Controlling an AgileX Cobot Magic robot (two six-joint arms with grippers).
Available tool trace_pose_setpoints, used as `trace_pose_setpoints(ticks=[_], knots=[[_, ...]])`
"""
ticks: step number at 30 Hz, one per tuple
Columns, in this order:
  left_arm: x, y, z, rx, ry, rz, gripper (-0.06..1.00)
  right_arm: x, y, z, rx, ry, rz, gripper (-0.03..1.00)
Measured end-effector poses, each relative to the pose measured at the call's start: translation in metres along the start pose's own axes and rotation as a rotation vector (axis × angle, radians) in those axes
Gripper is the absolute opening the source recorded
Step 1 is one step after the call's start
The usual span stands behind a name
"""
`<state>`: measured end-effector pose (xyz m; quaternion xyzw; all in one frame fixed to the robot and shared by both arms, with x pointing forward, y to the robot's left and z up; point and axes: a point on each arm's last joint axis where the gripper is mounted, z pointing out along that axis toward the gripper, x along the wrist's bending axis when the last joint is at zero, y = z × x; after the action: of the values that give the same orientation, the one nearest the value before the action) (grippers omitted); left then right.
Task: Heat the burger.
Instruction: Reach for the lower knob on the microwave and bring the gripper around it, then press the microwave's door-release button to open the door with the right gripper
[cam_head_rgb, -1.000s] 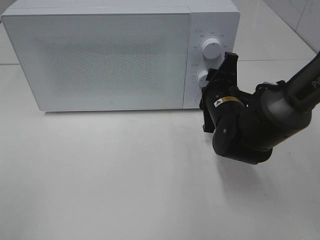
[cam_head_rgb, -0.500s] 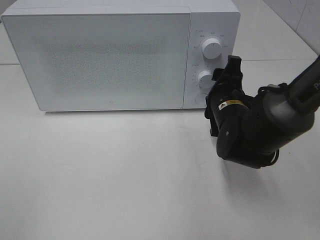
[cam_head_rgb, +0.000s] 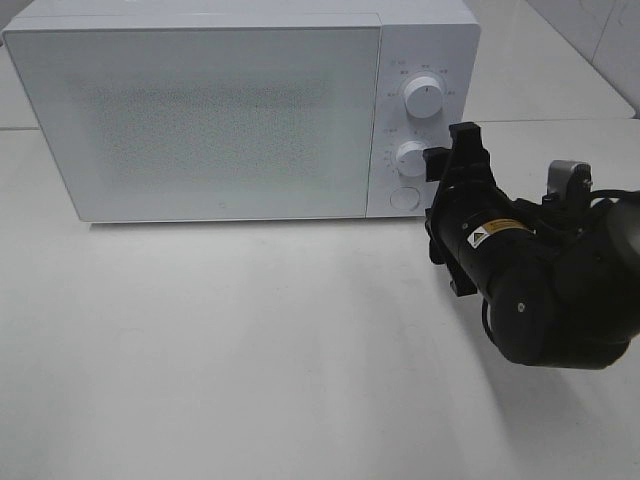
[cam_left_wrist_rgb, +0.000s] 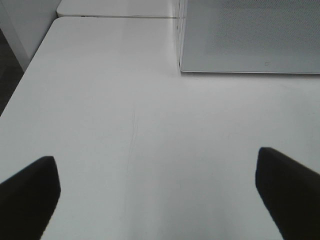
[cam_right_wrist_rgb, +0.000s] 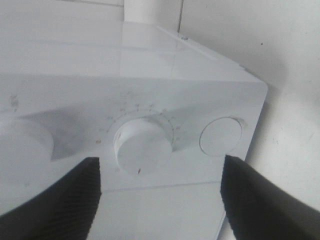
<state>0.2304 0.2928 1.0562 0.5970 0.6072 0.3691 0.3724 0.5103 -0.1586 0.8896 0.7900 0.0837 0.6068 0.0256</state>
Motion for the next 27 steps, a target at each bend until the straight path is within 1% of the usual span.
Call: trace_pose_setpoints(ticks=[1,2,3,4,5,6,7,8,9,10,11,12,13,14,15,16,17,18,19,20,21,22,23,24,25,26,27], knots=[[0.000,0.000,0.000,0.000,0.000,0.000,0.99,0.002,0.000,-0.006,0.042,0.000,-0.056,0.68],[0.000,0.000,0.000,0.000,0.000,0.000,0.99,0.002,0.000,-0.006,0.042,0.000,-0.056,0.68],[0.000,0.000,0.000,0.000,0.000,0.000,0.99,0.006,-0.001,-0.012,0.084,-0.006,-0.117,0.68],[0.000,0.000,0.000,0.000,0.000,0.000,0.99,0.006,-0.001,-0.012,0.084,-0.006,-0.117,0.68],[0.000,0.000,0.000,0.000,0.000,0.000,0.99,0.006,0.000,-0.016,0.104,-0.016,-0.153,0.68],[0.000,0.000,0.000,0.000,0.000,0.000,0.99,0.008,0.000,-0.021,0.138,-0.044,-0.219,0.68],[0.000,0.000,0.000,0.000,0.000,0.000,0.99,0.008,0.000,-0.021,0.138,-0.044,-0.219,0.68],[0.000,0.000,0.000,0.000,0.000,0.000,0.99,0.009,0.000,-0.024,0.159,-0.055,-0.261,0.68],[0.000,0.000,0.000,0.000,0.000,0.000,0.99,0.012,-0.001,-0.029,0.205,-0.077,-0.346,0.68],[0.000,0.000,0.000,0.000,0.000,0.000,0.99,0.012,-0.001,-0.029,0.205,-0.077,-0.346,0.68],[0.000,0.000,0.000,0.000,0.000,0.000,0.99,0.017,-0.002,-0.035,0.254,-0.090,-0.438,0.68],[0.000,0.000,0.000,0.000,0.000,0.000,0.99,0.019,-0.002,-0.038,0.281,-0.097,-0.492,0.68],[0.000,0.000,0.000,0.000,0.000,0.000,0.99,0.019,-0.002,-0.038,0.281,-0.097,-0.492,0.68],[0.000,0.000,0.000,0.000,0.000,0.000,0.99,0.020,-0.003,-0.043,0.335,-0.122,-0.604,0.68],[0.000,0.000,0.000,0.000,0.000,0.000,0.99,0.021,-0.003,-0.045,0.362,-0.133,-0.662,0.68],[0.000,0.000,0.000,0.000,0.000,0.000,0.99,0.021,-0.003,-0.045,0.362,-0.133,-0.662,0.68],[0.000,0.000,0.000,0.000,0.000,0.000,0.99,0.021,-0.004,-0.050,0.415,-0.152,-0.766,0.68],[0.000,0.000,0.000,0.000,0.000,0.000,0.99,0.021,-0.004,-0.052,0.441,-0.161,-0.811,0.68],[0.000,0.000,0.000,0.000,0.000,0.000,0.99,0.021,-0.004,-0.052,0.441,-0.161,-0.811,0.68],[0.000,0.000,0.000,0.000,0.000,0.000,0.99,0.019,-0.004,-0.058,0.509,-0.185,-0.917,0.68],[0.000,0.000,0.000,0.000,0.000,0.000,0.99,0.019,-0.004,-0.058,0.509,-0.185,-0.917,0.68],[0.000,0.000,0.000,0.000,0.000,0.000,0.99,0.018,-0.005,-0.061,0.547,-0.198,-0.966,0.68],[0.000,0.000,0.000,0.000,0.000,0.000,0.99,0.016,-0.005,-0.067,0.617,-0.217,-1.052,0.68],[0.000,0.000,0.000,0.000,0.000,0.000,0.99,0.016,-0.005,-0.067,0.617,-0.217,-1.052,0.68],[0.000,0.000,0.000,0.000,0.000,0.000,0.99,0.014,-0.005,-0.073,0.696,-0.237,-1.130,0.68],[0.000,0.000,0.000,0.000,0.000,0.000,0.99,0.013,-0.005,-0.076,0.726,-0.244,-1.155,0.68],[0.000,0.000,0.000,0.000,0.000,0.000,0.99,0.013,-0.005,-0.076,0.726,-0.244,-1.155,0.68]])
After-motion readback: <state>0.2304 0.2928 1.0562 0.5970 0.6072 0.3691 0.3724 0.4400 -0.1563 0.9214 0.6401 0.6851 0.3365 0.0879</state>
